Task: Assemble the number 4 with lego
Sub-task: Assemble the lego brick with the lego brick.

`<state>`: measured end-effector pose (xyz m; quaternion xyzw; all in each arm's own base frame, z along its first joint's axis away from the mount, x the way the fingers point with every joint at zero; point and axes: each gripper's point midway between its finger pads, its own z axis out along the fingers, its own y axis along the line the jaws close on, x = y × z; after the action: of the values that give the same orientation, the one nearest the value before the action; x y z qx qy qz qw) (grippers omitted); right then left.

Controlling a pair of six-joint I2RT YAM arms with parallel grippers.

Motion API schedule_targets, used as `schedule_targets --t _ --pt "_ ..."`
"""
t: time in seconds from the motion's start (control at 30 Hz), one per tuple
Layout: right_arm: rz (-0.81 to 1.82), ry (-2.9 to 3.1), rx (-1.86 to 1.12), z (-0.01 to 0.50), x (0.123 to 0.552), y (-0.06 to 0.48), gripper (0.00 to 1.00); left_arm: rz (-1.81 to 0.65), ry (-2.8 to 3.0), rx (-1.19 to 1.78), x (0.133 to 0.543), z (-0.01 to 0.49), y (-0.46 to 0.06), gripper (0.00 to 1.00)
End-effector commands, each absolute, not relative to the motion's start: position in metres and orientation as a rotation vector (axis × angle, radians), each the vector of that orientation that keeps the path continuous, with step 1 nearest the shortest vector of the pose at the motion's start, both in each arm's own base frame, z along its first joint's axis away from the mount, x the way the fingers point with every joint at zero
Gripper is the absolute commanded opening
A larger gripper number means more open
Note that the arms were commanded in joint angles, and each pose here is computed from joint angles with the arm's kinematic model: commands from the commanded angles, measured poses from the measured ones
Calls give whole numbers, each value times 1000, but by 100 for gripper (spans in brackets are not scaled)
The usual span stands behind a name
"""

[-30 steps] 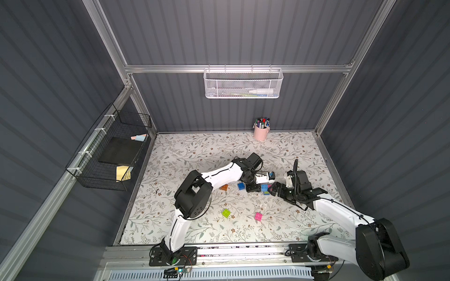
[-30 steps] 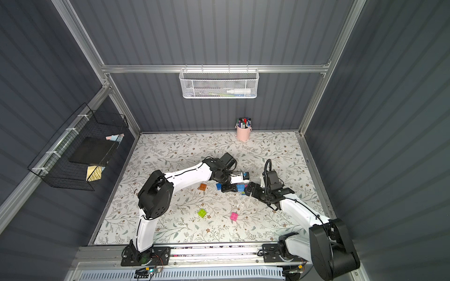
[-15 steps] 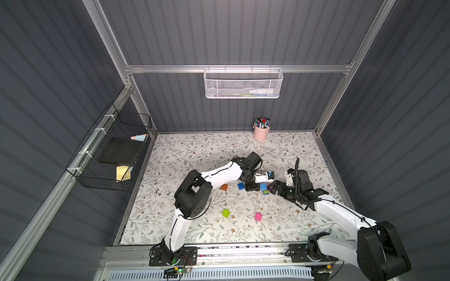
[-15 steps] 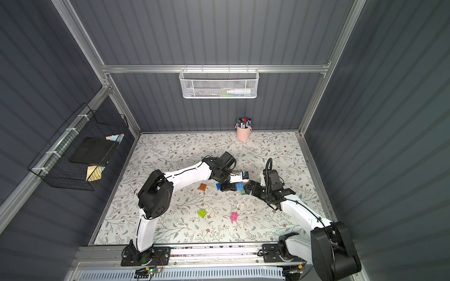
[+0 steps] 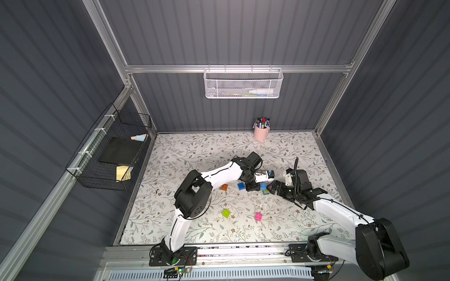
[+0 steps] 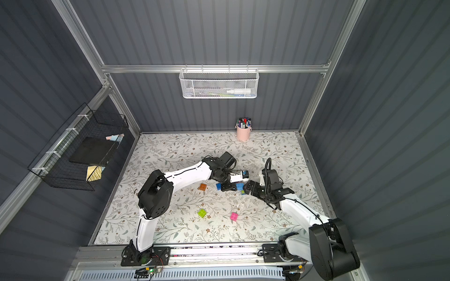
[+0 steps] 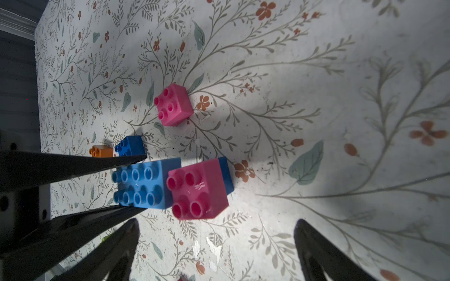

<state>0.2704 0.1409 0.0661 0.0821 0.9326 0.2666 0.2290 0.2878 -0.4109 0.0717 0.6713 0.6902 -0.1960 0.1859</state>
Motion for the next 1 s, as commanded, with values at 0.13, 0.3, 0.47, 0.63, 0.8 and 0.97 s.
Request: schedule_targets --t 0.13,0.3,0.47,0.63,0.8,0.97 --pt "748 2549 205 71 275 143 99 -551 1950 1798 293 95 -412 3" --pt "748 2550 205 71 274 143 99 -552 1961 1778 288 97 -408 3" --pt "746 2553 205 70 274 143 99 -544 1962 1796 284 95 -403 2" --pt "736 2549 210 70 274 141 99 -541 1963 1789 283 97 -405 2" --pt "736 2550 208 70 275 142 99 -543 1949 1802 279 96 -410 2" --pt "733 2547 209 70 275 141 99 -470 1933 1795 282 97 -409 2"
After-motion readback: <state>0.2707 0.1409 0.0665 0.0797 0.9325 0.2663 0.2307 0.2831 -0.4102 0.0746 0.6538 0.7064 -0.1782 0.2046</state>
